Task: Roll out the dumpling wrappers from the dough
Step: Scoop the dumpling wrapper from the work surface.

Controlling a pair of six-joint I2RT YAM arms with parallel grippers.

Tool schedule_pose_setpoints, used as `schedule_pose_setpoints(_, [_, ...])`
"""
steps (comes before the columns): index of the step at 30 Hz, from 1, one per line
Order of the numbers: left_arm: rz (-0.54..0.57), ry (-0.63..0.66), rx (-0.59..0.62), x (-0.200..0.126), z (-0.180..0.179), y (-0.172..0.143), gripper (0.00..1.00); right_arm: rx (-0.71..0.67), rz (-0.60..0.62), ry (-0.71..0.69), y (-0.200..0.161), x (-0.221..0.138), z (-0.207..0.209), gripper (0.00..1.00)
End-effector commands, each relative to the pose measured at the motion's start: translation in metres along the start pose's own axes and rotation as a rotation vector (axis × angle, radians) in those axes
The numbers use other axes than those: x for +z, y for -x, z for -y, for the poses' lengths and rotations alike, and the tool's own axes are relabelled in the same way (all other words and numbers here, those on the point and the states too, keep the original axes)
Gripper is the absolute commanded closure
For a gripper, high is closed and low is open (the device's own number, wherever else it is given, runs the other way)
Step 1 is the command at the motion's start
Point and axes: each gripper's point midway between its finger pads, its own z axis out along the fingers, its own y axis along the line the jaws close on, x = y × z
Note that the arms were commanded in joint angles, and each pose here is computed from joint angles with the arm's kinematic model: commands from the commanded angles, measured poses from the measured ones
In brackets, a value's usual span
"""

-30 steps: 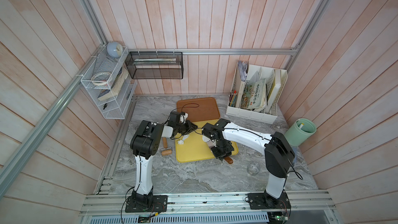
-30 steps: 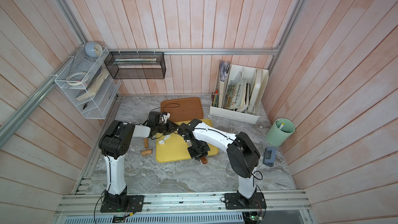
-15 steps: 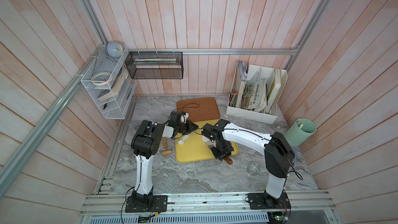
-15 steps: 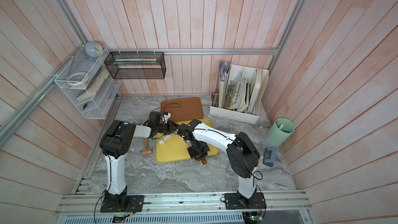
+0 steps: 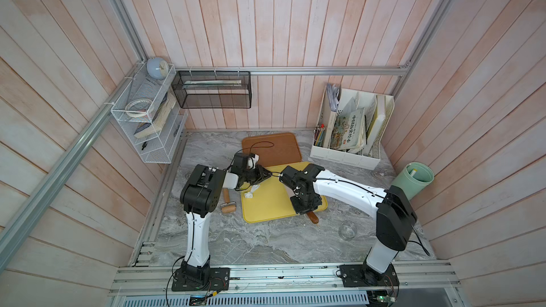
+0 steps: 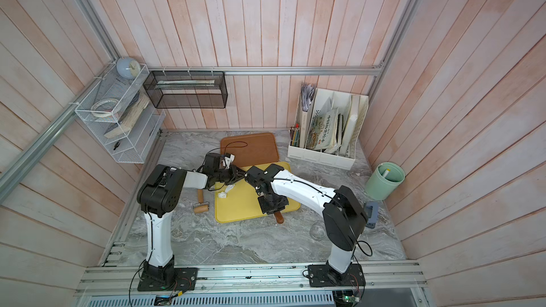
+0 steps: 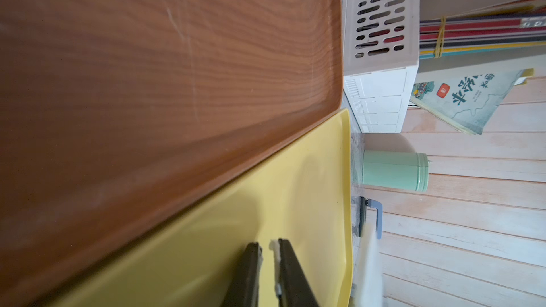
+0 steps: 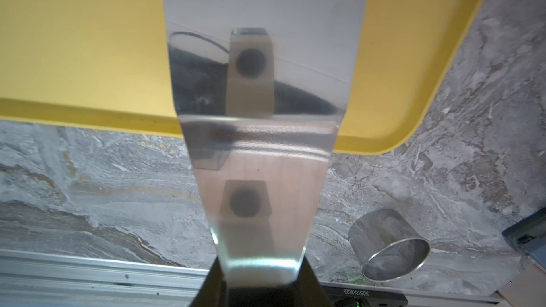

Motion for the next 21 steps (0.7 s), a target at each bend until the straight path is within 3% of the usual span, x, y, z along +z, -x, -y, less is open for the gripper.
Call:
schedule_pose_setpoints(1, [-0.086,0.155,-0.124,0.01,-0.056,-0.039,0.83,0.025,0.038,0.003,0.005,-0.002,0.002,1.0])
schedule_pose_setpoints(9, [-0.083,0.142,-0.127,0.009,-0.052,-0.037,0.83,0.013,0.034,0.001,-0.004,-0.001,0.005,1.0])
schedule_pose_setpoints(15, [-0.028,-0.034,-0.085,-0.004,0.017,-0.001,0.79,0.011,0.063,0.007,0.004,-0.006,0.009,1.0])
schedule_pose_setpoints(18, [0.034,-0.166,-0.087,-0.024,0.055,0.022,0.79,0.02,0.122,0.033,0.018,-0.015,0.016,1.0])
schedule_pose_setpoints(21, [0.096,-0.218,-0.07,-0.045,0.074,0.038,0.79,0.037,0.183,0.102,0.038,-0.021,0.022,1.0])
